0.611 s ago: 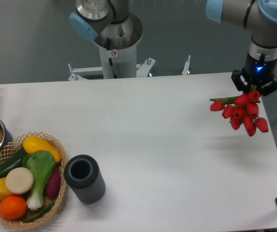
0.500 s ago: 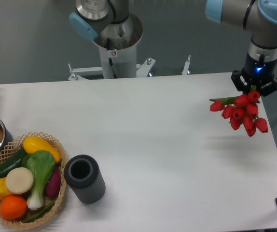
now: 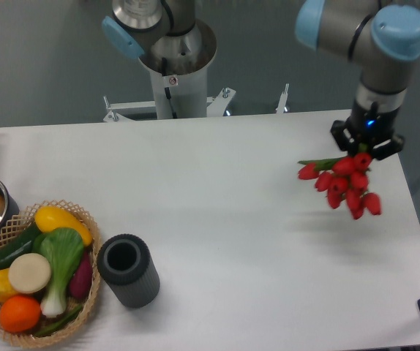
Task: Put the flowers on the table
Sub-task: 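Carry the red tulips in the gripper toward the table center, lowering them, then open the gripper to release the tulips onto the table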
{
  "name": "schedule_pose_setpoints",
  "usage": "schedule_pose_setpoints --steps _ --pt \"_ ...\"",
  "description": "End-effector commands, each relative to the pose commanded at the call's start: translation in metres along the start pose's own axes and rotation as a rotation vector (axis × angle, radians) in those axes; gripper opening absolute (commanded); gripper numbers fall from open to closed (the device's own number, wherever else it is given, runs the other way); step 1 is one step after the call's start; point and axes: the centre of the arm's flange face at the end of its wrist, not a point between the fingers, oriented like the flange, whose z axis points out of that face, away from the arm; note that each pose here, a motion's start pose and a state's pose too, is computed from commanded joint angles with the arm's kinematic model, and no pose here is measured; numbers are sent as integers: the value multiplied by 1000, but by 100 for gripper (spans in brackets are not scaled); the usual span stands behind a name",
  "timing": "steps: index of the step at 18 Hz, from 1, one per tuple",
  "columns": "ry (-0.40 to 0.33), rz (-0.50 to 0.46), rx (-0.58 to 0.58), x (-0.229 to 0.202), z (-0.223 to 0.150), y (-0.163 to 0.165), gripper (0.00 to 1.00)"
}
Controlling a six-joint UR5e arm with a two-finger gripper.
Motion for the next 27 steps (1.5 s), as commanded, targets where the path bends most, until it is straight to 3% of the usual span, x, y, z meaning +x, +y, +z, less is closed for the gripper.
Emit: schedule_pose_setpoints --steps 4,8,13,14,15,21,24,27 --pt "-40 -4 -45 26 30 -53 6" --pt "-60 -41 -25 35 36 -80 13" --pt "-56 -54 -3 37 33 -84 25" --pt "-56 -54 5 37 32 -85 35" --pt "-64 -45 7 36 33 -86 97" --pt "-99 -50 14 34 23 -80 100" --pt "-138 -82 36 15 10 -64 100" --pt "-162 -57 37 -2 -5 -40 100"
